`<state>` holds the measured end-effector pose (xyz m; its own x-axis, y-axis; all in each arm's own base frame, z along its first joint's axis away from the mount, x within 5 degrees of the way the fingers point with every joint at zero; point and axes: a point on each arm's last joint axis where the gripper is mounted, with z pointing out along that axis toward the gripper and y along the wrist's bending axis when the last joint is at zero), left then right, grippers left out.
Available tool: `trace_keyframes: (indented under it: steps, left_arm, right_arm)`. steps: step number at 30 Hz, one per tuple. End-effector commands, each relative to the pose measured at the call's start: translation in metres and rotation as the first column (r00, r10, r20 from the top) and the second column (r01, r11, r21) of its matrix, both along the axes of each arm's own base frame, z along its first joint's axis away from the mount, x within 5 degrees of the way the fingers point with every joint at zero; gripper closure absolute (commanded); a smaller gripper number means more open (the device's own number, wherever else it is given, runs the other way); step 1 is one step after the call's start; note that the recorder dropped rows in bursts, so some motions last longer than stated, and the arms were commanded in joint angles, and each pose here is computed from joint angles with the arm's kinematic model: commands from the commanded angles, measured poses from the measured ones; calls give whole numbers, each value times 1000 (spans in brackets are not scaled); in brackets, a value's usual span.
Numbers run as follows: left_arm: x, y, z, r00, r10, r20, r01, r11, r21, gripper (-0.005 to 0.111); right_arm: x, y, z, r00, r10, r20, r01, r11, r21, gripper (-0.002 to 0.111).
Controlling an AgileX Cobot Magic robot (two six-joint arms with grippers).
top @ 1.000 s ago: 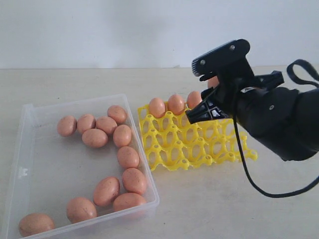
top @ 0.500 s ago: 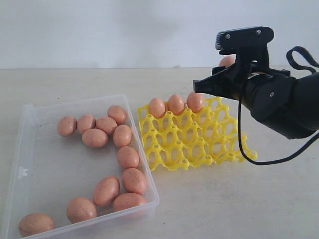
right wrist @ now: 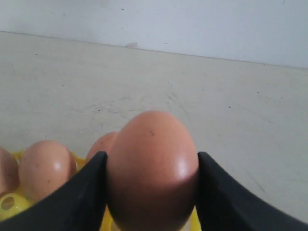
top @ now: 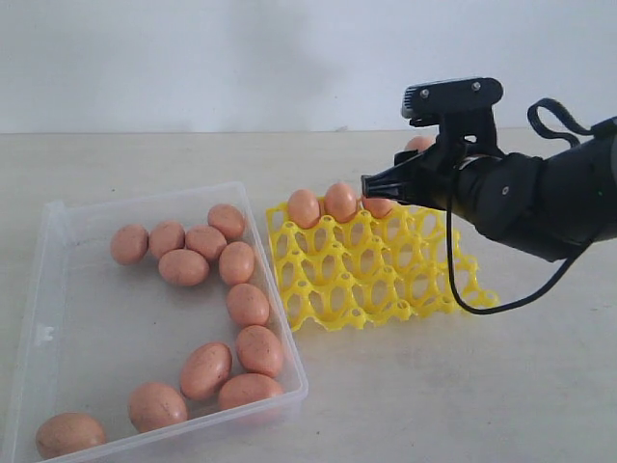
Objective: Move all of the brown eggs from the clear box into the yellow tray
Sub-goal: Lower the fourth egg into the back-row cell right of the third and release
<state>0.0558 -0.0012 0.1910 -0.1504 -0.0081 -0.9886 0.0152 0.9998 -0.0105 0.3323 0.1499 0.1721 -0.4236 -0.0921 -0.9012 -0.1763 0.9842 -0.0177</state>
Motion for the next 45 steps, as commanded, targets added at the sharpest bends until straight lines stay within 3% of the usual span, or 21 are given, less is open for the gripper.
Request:
trace_keyframes:
  steps: [1,9,29,45]
  left_arm:
    - [0,0,1,1000,-6,7,6,1000,-5,111]
    - [0,0,1,1000,-6,7,6,1000,-5,111]
    - [0,0,1,1000,-6,7,6,1000,-5,111]
    - [0,0,1,1000,-6,7,6,1000,-5,111]
  right_arm:
    - [14,4,4,999,23,44,-23,1000,-19,108]
    - [25,-13,-8,1000,-23,16,23,999,-36,108]
    - [41,0,-22,998,48,-39,-50,997,-63,108]
    - [47,-9,-25,1000,13,-21,-15,997,-80,108]
